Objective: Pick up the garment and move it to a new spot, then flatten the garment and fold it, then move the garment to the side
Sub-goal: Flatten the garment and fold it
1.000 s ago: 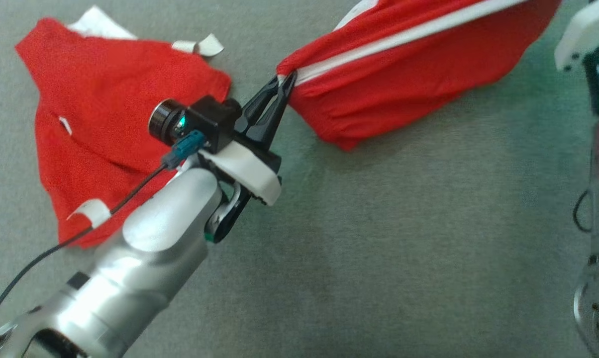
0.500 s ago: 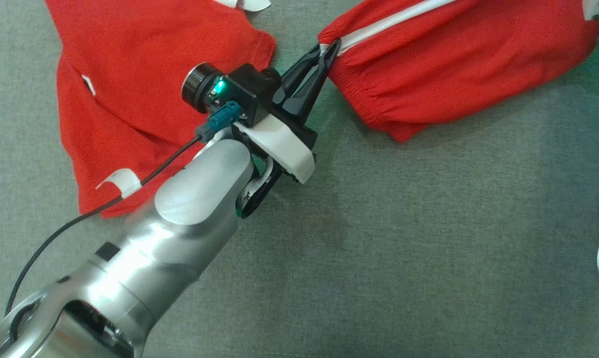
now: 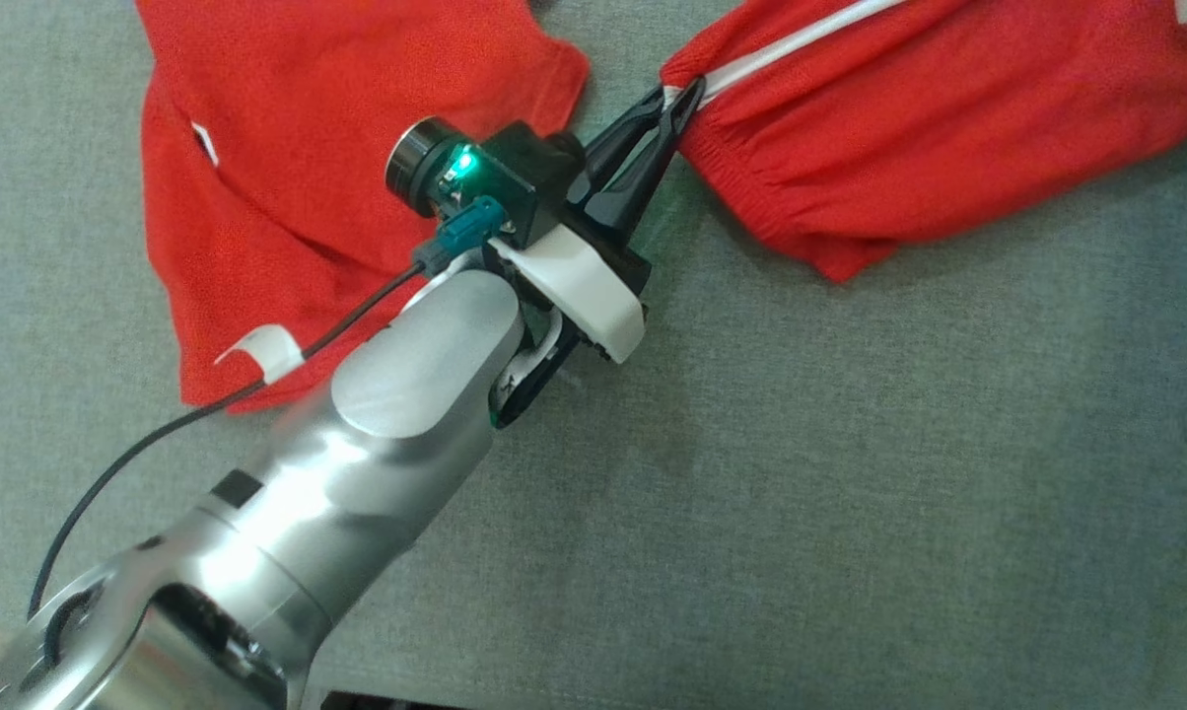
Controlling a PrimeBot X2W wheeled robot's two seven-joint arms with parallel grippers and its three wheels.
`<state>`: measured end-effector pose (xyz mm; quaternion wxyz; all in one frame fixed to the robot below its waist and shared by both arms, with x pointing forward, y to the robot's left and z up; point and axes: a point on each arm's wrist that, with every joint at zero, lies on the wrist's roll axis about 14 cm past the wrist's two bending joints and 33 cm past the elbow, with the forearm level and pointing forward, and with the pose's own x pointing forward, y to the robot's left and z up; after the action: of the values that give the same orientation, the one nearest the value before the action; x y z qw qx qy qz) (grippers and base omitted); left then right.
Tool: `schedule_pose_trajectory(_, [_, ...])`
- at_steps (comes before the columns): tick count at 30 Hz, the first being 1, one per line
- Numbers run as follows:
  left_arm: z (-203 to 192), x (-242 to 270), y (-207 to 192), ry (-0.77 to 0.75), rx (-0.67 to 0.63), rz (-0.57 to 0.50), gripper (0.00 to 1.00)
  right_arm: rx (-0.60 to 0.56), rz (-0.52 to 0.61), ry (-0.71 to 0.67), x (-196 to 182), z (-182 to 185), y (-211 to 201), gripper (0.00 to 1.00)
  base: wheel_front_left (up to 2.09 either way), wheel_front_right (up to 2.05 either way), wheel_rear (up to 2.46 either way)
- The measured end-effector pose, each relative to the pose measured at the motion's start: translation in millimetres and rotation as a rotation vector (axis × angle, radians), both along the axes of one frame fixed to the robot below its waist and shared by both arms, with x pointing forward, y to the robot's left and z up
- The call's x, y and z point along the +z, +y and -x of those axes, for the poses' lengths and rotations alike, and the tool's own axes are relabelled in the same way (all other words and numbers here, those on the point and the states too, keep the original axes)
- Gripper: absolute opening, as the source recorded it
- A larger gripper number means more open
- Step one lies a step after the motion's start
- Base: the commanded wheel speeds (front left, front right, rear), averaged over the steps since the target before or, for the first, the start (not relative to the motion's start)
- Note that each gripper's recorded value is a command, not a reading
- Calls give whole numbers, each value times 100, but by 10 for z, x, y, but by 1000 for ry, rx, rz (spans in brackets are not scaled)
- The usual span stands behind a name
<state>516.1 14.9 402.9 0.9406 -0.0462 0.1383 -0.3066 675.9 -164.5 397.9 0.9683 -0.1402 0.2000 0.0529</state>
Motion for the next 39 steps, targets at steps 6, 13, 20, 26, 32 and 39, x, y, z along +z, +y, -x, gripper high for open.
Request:
schedule_pose_trajectory(6, [1, -6, 20, -2, 5, -11, 100, -27, -20, -17, 21, -15, -53, 100, 0, 0, 0])
schedule_pose_trajectory(13, [-21, 123, 23, -28, 12, -15, 100, -38, -72, -111, 264, 19, -85, 100, 0, 0, 0])
schedule_pose_trajectory(20, [-64, 421, 206, -92, 93, -17, 100, -59, -185, -267, 802, 115, -88, 100, 0, 0, 0])
schedule_pose_trajectory(26, [-27, 701, 484, -149, 204, 3, 100, -65, -265, -347, 1176, 307, -47, 100, 0, 0, 0])
schedule_pose_trajectory(32, [82, 1307, 704, -321, 303, 45, 100, -3, -358, -472, 1530, 737, 160, 100, 0, 0, 0])
schedule_pose_trajectory(39, [522, 1269, 959, -317, 414, 74, 100, 28, -446, -417, 1141, 1594, 225, 100, 0, 0, 0])
